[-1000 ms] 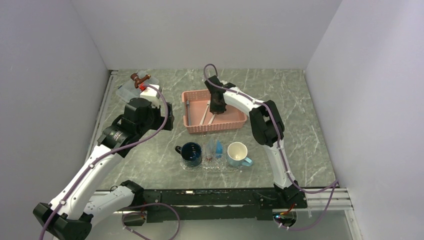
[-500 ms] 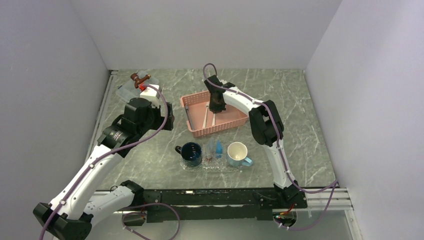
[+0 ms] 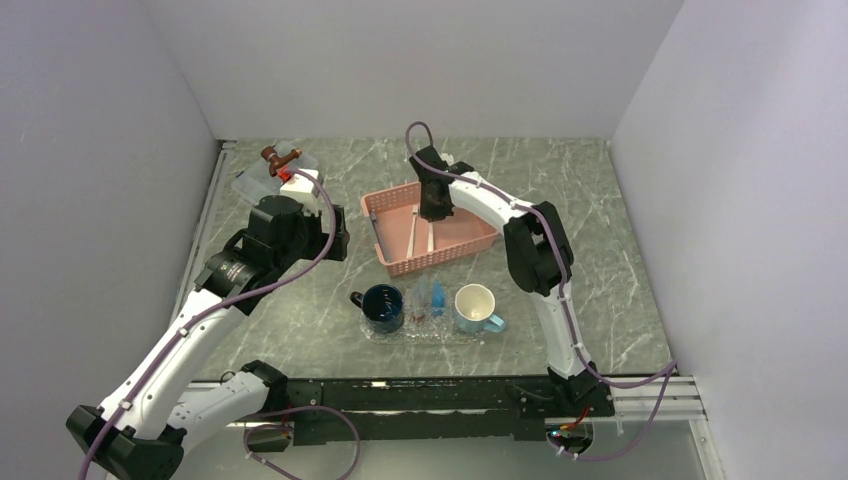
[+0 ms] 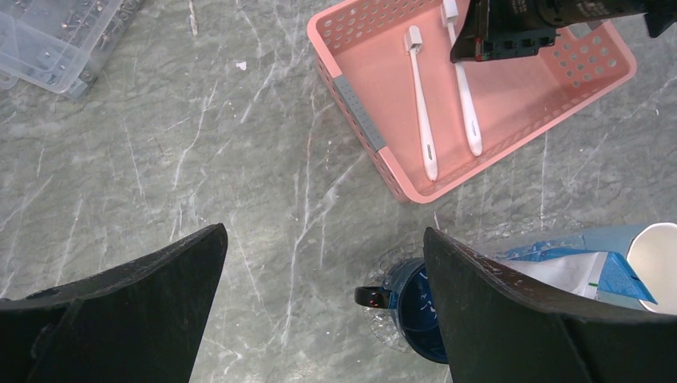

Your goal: Prepare toiletry sets of a toothbrush and toothpaste on the tray

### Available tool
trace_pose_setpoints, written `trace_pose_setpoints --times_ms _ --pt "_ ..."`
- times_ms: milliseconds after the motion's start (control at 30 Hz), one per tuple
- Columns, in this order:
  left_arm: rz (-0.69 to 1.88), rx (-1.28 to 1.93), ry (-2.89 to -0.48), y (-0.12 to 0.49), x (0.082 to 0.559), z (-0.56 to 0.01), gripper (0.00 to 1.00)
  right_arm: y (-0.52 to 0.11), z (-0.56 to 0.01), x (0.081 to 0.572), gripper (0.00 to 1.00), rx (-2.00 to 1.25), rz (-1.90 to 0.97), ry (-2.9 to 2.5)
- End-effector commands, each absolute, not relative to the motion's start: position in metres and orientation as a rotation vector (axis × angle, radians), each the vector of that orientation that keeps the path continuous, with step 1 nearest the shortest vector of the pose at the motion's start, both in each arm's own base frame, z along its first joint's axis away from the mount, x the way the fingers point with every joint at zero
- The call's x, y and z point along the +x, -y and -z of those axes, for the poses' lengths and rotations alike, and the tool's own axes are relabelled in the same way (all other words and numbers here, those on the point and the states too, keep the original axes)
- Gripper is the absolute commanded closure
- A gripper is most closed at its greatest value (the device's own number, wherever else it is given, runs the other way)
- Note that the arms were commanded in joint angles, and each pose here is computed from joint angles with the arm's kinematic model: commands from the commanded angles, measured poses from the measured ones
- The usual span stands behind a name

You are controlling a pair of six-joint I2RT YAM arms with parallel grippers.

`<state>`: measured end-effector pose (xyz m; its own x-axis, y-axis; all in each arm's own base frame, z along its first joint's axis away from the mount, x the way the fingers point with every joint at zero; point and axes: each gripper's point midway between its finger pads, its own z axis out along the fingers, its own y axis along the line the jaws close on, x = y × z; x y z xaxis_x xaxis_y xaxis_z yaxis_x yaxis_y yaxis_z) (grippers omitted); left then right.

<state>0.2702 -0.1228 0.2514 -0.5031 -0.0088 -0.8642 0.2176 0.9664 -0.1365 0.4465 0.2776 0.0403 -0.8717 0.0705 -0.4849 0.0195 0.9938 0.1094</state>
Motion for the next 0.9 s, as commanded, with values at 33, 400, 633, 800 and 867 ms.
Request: trace_pose_setpoints --times_ms 33,400,633,800,867 --pt "0.303 0.14 -2.06 0.125 0.272 -0.258 0.01 -0.279 -0.103 0.456 1.0 0.049 -0.183 -2.486" --pt "0.313 0.154 -2.059 0.128 0.272 -0.258 0.01 -0.272 -0.175 0.455 1.0 -0.045 -0.201 -2.299" --pt "0.363 0.204 -2.041 0.136 0.27 -0.261 0.01 -0.271 -0.227 0.436 1.0 -0.141 -0.247 -2.163" --pt "0.43 0.274 -2.023 0.148 0.266 -0.263 0.01 -0.269 -0.249 0.41 1.0 -0.22 -0.298 -2.117" --pt "0.466 0.305 -2.01 0.154 0.262 -0.266 0.01 -0.268 -0.259 0.396 1.0 -0.254 -0.333 -2.092"
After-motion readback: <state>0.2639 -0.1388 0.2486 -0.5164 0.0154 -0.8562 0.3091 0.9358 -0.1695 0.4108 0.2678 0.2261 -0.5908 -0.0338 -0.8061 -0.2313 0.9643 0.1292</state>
